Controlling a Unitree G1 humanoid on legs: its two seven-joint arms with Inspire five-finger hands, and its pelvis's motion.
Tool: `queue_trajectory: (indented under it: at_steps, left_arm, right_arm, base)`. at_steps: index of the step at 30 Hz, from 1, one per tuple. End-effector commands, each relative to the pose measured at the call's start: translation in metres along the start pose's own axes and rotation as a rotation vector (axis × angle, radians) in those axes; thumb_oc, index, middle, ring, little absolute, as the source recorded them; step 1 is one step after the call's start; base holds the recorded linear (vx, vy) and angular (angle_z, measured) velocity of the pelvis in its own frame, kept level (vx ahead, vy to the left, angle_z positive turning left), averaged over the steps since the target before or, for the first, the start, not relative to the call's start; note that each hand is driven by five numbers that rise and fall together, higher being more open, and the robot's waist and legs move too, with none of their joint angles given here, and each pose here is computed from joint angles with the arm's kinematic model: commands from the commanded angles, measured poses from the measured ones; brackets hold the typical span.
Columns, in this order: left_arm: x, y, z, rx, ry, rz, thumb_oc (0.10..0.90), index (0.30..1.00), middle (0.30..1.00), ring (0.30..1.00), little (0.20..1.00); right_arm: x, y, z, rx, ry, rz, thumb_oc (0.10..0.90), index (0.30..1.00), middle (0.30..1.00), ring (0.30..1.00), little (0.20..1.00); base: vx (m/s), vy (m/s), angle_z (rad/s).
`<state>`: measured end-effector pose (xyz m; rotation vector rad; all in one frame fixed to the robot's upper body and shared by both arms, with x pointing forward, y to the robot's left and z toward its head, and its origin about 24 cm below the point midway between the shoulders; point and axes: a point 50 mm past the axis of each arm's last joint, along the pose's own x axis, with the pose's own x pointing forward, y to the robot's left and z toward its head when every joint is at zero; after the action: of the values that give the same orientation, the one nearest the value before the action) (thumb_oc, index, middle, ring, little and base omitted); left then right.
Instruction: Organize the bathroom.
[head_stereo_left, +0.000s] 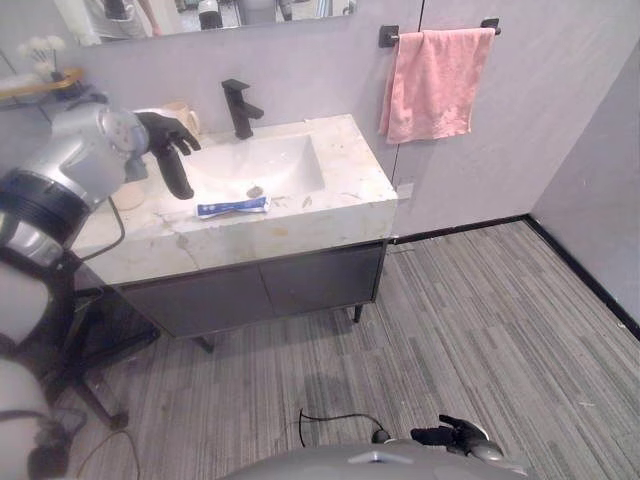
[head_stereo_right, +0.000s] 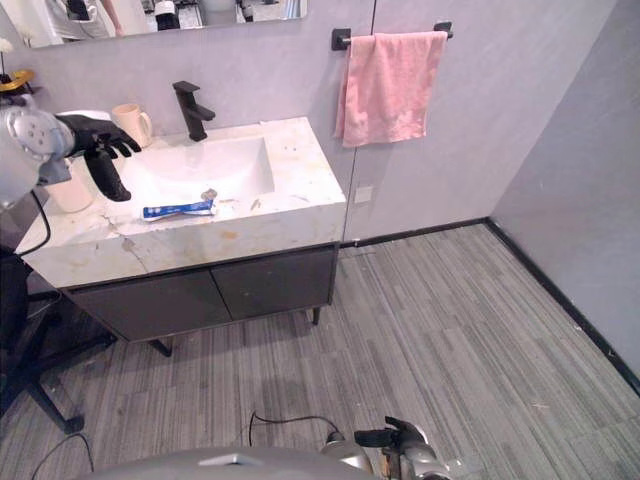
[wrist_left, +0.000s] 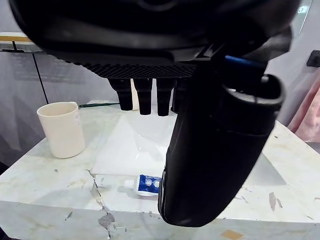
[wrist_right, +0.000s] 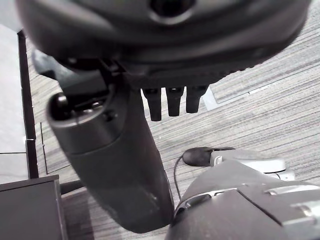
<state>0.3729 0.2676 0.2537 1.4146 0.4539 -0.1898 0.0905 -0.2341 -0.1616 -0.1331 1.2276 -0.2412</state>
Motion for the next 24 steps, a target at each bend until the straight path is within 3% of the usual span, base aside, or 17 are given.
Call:
queue_trajectory:
  at_steps: [1, 15, 24]
  left_arm:
    - [-0.062, 0.095, -0.026, 0.009, 0.129, 0.353, 0.8, 0.9, 0.9, 0.9, 0.9]
    - [-0.065, 0.095, -0.055, -0.071, 0.193, 0.304, 0.8, 0.9, 0.9, 0.9, 0.9]
    - [-0.06, 0.087, -0.057, -0.049, 0.201, 0.31, 0.8, 0.9, 0.9, 0.9, 0.9]
  right_arm:
    - [0.0, -0.03, 0.004, -0.012, -0.017, -0.084, 0.8, 0.9, 0.9, 0.9, 0.9]
    - [-0.001, -0.041, 0.012, -0.062, -0.049, -0.101, 0.8, 0.9, 0.9, 0.9, 0.9]
    - [-0.001, -0.048, 0.016, 0.001, -0.078, -0.12, 0.8, 0.9, 0.9, 0.9, 0.9]
  base:
    - [0.05, -0.018, 0.01]
    - [0.04, -0.039, -0.03]
    - [0.14, 0.18, -0.1]
